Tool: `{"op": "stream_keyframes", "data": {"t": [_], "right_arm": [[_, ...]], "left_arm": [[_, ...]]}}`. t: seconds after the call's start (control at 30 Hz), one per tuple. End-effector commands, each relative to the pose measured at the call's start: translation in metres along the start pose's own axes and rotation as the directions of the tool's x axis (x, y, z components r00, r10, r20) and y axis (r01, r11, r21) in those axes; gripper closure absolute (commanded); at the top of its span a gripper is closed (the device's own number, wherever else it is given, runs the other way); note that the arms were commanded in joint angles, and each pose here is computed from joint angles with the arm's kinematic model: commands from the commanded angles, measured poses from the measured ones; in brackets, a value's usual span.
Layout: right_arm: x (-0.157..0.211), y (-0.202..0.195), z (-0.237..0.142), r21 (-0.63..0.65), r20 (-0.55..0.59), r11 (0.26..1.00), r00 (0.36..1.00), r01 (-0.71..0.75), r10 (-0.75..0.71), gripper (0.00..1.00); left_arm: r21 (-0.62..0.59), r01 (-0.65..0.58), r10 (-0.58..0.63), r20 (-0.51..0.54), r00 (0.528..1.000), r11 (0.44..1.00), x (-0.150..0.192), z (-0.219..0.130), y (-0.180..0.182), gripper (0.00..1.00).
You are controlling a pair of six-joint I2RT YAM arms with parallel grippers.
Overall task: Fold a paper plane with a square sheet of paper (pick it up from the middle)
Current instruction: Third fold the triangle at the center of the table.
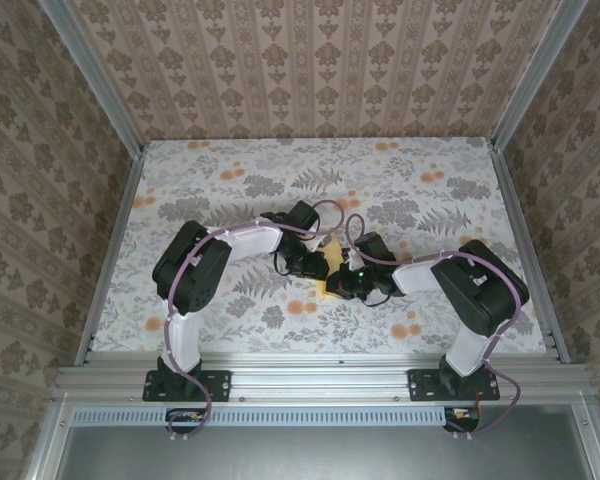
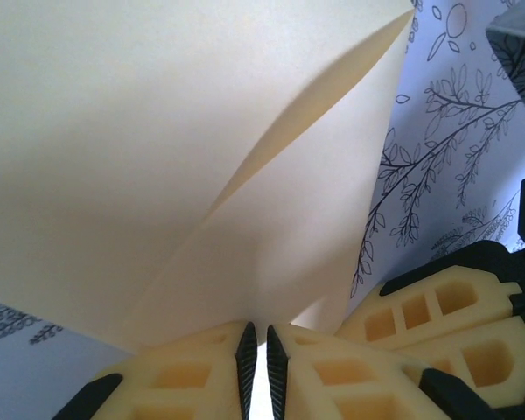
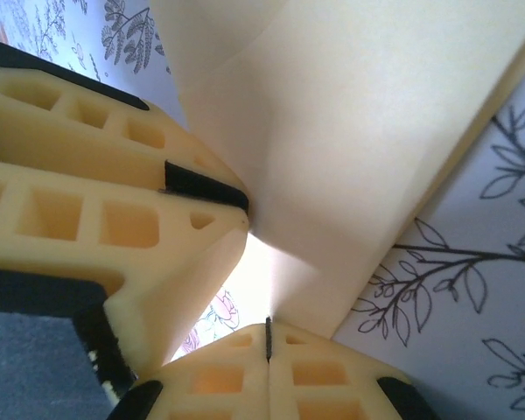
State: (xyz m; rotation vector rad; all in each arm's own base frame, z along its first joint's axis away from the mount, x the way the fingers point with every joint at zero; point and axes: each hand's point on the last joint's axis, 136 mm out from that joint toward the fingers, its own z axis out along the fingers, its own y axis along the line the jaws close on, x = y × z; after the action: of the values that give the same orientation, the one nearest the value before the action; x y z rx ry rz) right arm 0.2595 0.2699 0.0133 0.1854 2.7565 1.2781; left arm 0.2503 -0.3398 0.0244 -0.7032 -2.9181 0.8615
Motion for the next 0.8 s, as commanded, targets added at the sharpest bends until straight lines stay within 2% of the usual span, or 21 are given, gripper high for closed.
{"op": "stream_keyframes", "data": {"t": [0.0, 0.4, 0.77], "right_arm": [[0.023, -0.035, 0.013, 0.119, -0.065, 0.992, 0.997, -0.040, 0.048, 0.92], [0.016, -0.026, 0.016, 0.082, -0.044, 0.996, 0.998, -0.040, 0.044, 0.92], [0.011, -0.016, 0.015, 0.063, -0.031, 0.998, 0.999, -0.022, 0.024, 0.91]], "left_arm": [[0.034, -0.020, 0.017, 0.089, 0.996, 0.999, -0.030, -0.018, -0.018, 0.74], [0.114, 0.013, -0.023, 0.088, 0.996, 0.993, -0.034, -0.010, -0.023, 0.73], [0.053, 0.053, -0.055, 0.030, 0.998, 0.997, -0.019, 0.009, 0.007, 0.76]]}}
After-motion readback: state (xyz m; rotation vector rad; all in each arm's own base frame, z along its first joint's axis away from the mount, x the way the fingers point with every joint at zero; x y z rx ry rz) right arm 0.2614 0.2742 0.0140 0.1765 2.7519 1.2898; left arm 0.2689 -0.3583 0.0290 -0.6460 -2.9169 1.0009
